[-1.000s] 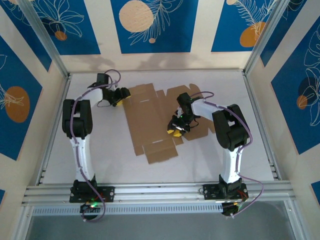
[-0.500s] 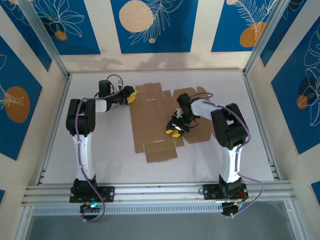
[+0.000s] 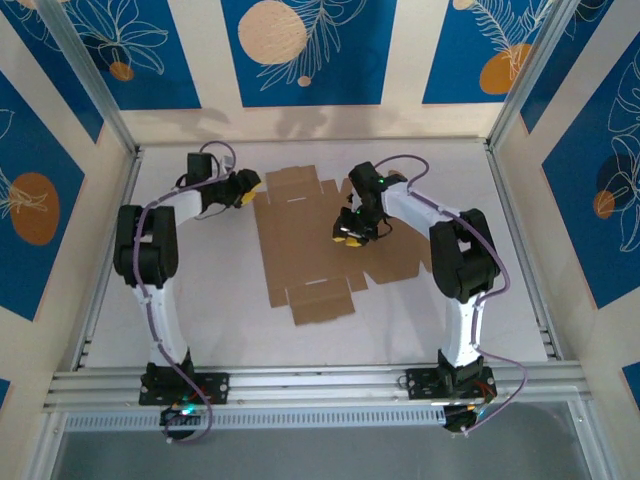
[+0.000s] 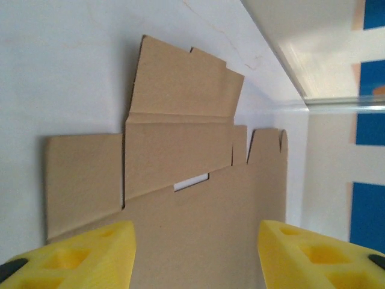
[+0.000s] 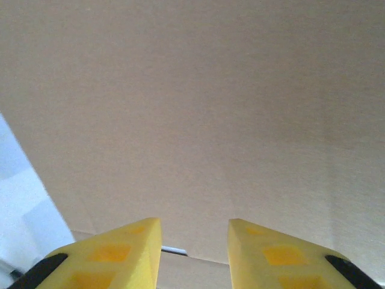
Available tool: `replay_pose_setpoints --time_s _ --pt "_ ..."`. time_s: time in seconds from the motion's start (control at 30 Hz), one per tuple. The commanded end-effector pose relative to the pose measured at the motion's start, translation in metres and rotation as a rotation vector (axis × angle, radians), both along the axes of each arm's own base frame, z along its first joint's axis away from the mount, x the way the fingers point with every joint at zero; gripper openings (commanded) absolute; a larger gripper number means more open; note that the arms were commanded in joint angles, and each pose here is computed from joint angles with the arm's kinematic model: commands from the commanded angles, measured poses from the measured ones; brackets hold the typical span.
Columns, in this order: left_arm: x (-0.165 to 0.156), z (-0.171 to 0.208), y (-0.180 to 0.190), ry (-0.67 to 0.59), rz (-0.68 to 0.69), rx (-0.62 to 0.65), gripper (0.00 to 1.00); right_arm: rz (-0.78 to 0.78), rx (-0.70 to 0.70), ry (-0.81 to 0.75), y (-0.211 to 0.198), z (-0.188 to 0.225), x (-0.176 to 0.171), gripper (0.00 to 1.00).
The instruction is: Fold the paper box
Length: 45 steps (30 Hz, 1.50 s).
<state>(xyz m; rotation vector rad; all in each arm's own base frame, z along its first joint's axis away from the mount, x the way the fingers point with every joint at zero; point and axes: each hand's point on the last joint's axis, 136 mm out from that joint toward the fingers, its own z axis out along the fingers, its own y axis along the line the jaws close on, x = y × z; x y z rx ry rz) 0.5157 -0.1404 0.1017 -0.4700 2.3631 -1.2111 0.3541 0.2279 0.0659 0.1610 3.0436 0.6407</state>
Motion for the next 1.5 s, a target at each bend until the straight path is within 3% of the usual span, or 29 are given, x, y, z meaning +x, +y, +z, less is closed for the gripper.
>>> replay_pose_setpoints --time_s 0.0,0.17,0.3,0.4,0.53,0.77,0.9,1.1,1.27,1.47 --pt "-0.048 -0.015 0.012 0.138 0.054 0.149 0.57 -0.071 -0.136 0.071 -0.040 -0.016 -0.023 0.34" --pt "-0.097 -0.018 -0.043 0.172 -0.033 0.114 0.56 -0.170 -0.236 0.050 -0.080 -0.029 -0.026 0.30" --pt "-0.121 -0.023 -0.103 0.184 -0.164 0.081 0.55 -0.203 -0.282 0.018 -0.098 -0.033 -0.019 0.27" --pt "-0.131 -0.039 -0.124 0.218 -0.236 0.125 0.54 -0.189 -0.303 0.049 -0.099 -0.042 -0.023 0.26" --pt "-0.121 -0.067 -0.109 0.275 -0.225 0.204 0.54 -0.090 -0.291 0.090 -0.083 -0.051 -0.042 0.26" --pt "-0.086 -0.079 -0.094 0.288 -0.274 0.362 0.55 0.084 -0.198 0.191 -0.040 -0.061 -0.078 0.26" --pt "-0.069 -0.089 -0.096 0.311 -0.274 0.347 0.55 0.163 -0.201 0.215 -0.018 -0.064 -0.089 0.25" --pt "-0.041 -0.072 -0.116 0.243 -0.312 0.289 0.59 0.298 -0.003 0.246 0.057 -0.046 -0.106 0.22" --pt "-0.025 -0.018 -0.115 0.120 -0.314 0.250 0.62 0.277 0.127 0.150 0.088 -0.005 -0.072 0.23" --pt "-0.038 0.049 -0.051 0.033 -0.096 0.245 0.65 0.143 0.192 0.036 0.082 0.023 -0.001 0.21"
